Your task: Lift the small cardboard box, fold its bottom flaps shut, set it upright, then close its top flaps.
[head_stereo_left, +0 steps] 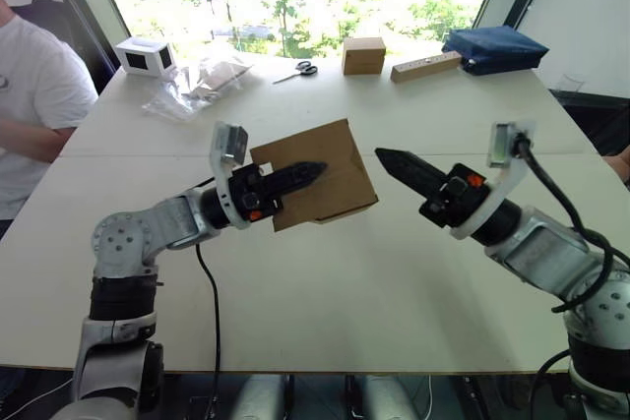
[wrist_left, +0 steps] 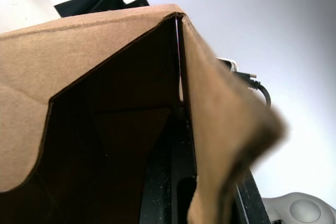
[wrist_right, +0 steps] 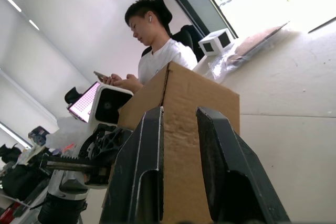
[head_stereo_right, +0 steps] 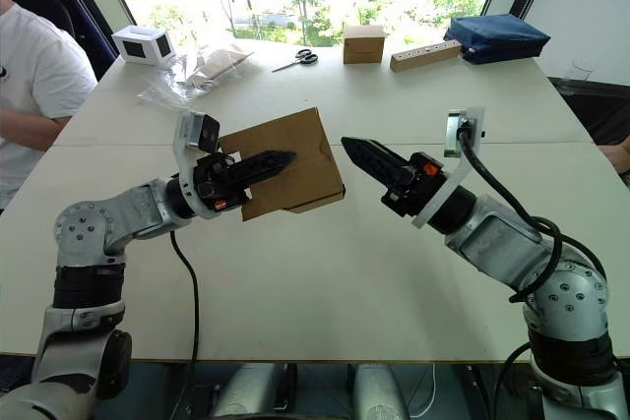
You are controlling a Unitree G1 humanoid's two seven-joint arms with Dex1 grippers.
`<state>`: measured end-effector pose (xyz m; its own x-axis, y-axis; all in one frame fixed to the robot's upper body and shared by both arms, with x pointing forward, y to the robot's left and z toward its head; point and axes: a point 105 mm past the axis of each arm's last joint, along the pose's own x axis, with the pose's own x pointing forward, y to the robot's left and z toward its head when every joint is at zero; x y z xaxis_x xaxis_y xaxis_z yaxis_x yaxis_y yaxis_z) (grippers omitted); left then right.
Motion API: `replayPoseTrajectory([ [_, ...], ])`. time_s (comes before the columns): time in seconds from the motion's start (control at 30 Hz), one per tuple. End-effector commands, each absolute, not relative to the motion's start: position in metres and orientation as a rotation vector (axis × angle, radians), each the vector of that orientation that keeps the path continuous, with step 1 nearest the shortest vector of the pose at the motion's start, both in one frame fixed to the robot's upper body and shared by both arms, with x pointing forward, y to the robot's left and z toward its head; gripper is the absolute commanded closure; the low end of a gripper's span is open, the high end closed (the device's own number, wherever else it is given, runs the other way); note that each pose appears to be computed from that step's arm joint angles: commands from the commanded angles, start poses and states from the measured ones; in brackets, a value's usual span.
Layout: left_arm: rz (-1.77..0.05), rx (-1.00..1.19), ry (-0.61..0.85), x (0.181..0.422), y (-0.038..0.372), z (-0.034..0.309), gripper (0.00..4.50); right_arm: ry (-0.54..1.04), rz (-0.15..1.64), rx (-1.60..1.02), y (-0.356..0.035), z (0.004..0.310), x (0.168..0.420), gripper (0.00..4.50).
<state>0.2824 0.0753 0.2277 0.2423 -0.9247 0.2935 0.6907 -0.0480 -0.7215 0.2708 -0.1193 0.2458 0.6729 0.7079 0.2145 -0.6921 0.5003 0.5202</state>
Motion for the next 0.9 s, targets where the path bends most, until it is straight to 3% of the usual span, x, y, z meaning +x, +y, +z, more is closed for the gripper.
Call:
replayPoseTrajectory([
  [0.03, -1.377, -0.869, 0.305, 0.278, 0.074, 0.234, 4.50, -0.017, 0.834, 0.570, -0.123, 0.251, 0.270, 4.47],
  [0.2, -1.309, -0.504, 0.475, 0.286, 0.074, 0.215, 4.50, 0.030, 0.832, 0.381, -0.125, 0.236, 0.270, 4.47],
  [0.37, -1.349, -0.009, 0.569, 0.299, 0.081, 0.220, 4.50, 0.075, 0.814, 0.227, -0.134, 0.221, 0.271, 4.47],
  [0.53, -1.476, 0.614, 0.555, 0.313, 0.085, 0.218, 4.50, 0.131, 0.799, -0.009, -0.147, 0.199, 0.261, 4.47],
  [0.8, -1.608, 1.256, 0.571, 0.338, 0.062, 0.204, 4.50, 0.095, 0.793, -0.033, -0.146, 0.200, 0.257, 4.47],
  [0.9, -1.623, 1.344, 0.552, 0.342, 0.049, 0.202, 4.50, 0.089, 0.791, -0.033, -0.144, 0.200, 0.258, 4.47],
])
